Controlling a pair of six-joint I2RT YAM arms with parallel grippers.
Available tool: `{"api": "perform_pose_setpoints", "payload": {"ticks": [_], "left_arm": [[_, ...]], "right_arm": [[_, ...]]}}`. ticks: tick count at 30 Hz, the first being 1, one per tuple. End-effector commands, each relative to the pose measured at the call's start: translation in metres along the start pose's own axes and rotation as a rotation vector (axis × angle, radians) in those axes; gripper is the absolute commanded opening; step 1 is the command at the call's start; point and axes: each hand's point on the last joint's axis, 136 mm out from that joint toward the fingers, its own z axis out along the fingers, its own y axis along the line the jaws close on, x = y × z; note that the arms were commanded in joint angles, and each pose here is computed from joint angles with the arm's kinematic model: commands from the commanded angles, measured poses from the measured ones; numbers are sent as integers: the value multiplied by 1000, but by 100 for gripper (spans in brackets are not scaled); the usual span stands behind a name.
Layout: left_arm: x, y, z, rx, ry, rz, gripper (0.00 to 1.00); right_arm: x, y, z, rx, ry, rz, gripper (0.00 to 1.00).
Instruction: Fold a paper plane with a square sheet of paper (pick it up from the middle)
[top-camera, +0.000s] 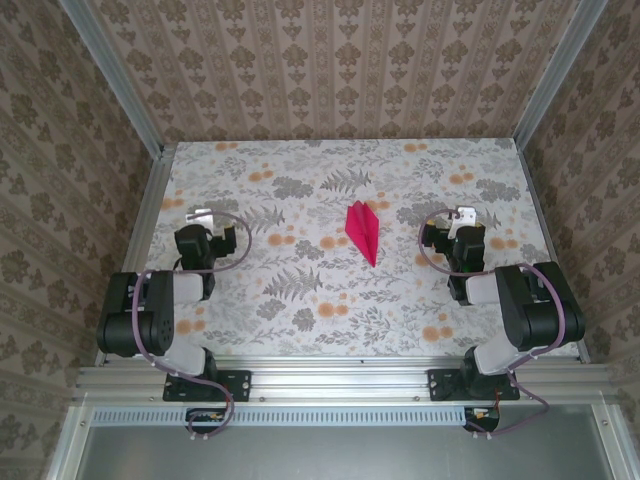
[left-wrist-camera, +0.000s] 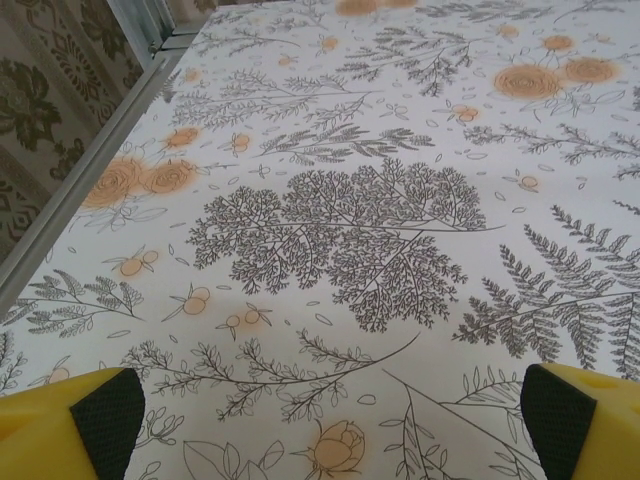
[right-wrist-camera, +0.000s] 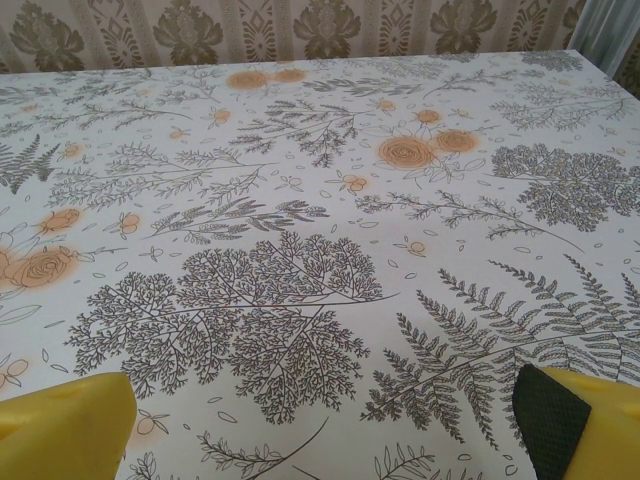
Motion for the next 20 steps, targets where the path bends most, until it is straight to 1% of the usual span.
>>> {"api": "perform_pose_setpoints", "payload": {"ticks": [1, 20], "left_arm": [[-11, -2, -1, 11, -47, 13, 100], [-11, -2, -1, 17, -46, 14, 100]], "right_arm": [[-14, 0, 1, 9, -45, 9, 100], [-14, 0, 1, 9, -45, 8, 100]]}}
